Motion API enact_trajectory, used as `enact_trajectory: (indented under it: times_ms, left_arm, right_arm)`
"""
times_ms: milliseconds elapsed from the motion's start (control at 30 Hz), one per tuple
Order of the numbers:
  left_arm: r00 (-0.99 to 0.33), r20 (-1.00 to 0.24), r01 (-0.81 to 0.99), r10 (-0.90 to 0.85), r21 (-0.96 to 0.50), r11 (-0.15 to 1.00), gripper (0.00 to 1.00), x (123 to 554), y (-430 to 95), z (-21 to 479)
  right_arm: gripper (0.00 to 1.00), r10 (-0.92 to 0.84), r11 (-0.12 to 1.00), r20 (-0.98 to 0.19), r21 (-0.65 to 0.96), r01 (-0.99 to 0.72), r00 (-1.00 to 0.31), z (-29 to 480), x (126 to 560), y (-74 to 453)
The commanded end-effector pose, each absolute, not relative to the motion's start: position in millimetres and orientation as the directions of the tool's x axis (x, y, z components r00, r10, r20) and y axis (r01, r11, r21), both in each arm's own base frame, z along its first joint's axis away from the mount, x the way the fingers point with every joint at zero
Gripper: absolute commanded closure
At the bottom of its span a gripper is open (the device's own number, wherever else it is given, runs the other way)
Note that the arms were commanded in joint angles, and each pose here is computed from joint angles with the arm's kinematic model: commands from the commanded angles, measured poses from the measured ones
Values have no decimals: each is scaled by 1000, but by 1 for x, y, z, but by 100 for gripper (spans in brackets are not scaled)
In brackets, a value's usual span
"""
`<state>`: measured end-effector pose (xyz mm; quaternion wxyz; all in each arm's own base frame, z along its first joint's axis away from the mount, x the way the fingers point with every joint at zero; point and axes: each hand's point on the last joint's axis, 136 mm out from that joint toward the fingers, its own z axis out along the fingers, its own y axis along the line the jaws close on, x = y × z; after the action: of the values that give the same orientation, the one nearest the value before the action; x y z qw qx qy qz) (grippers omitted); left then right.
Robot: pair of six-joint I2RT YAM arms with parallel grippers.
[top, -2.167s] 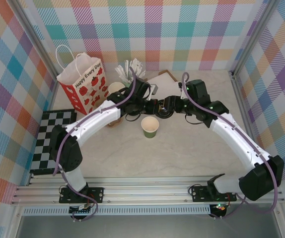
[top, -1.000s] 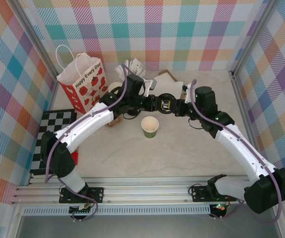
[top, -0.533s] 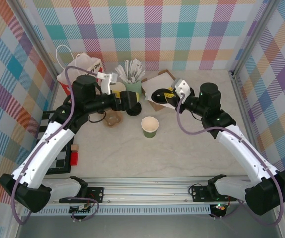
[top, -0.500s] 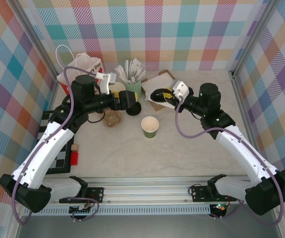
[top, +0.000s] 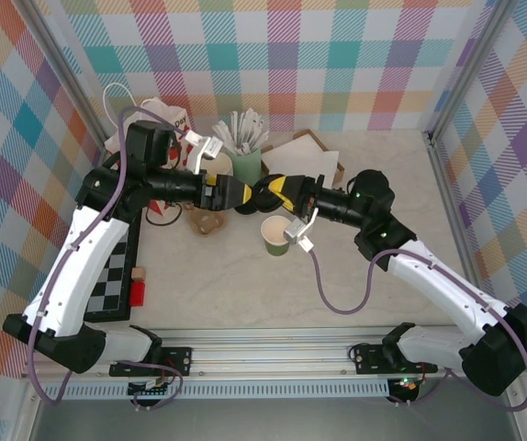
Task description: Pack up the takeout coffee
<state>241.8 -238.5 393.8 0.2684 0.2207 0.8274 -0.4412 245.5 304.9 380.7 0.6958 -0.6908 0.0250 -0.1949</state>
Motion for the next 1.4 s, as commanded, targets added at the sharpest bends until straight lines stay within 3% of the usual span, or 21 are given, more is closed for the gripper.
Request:
enact_trajectory:
  times_ms: [0, 233, 533, 1033, 1367]
  left_arm:
    - [-782, -593, 599, 190, -632, 492, 27, 235, -241, 385]
    - [-796, -567, 584, 212, -628, 514, 40, 245, -244, 373]
    - [-783, -574, 611, 238, -641, 465, 68, 245, -251, 373]
    - [-772, -546, 636, 326, -668, 387, 68, 229, -255, 360]
    - [-773, -527, 632, 353, -681, 369, 88, 228, -257, 352]
  right_arm:
    - [100, -189, -41, 417, -908, 417, 889, 394, 225, 314]
    - [100, -142, -7, 404, -913, 407, 904, 397, 213, 326]
    - [100, -118, 6, 317, -947, 320, 941, 398, 204, 333]
    - [100, -138, 16, 284, -957, 288, 949, 404, 207, 334]
    - [100, -154, 25, 326, -942, 334, 933, 409, 210, 342]
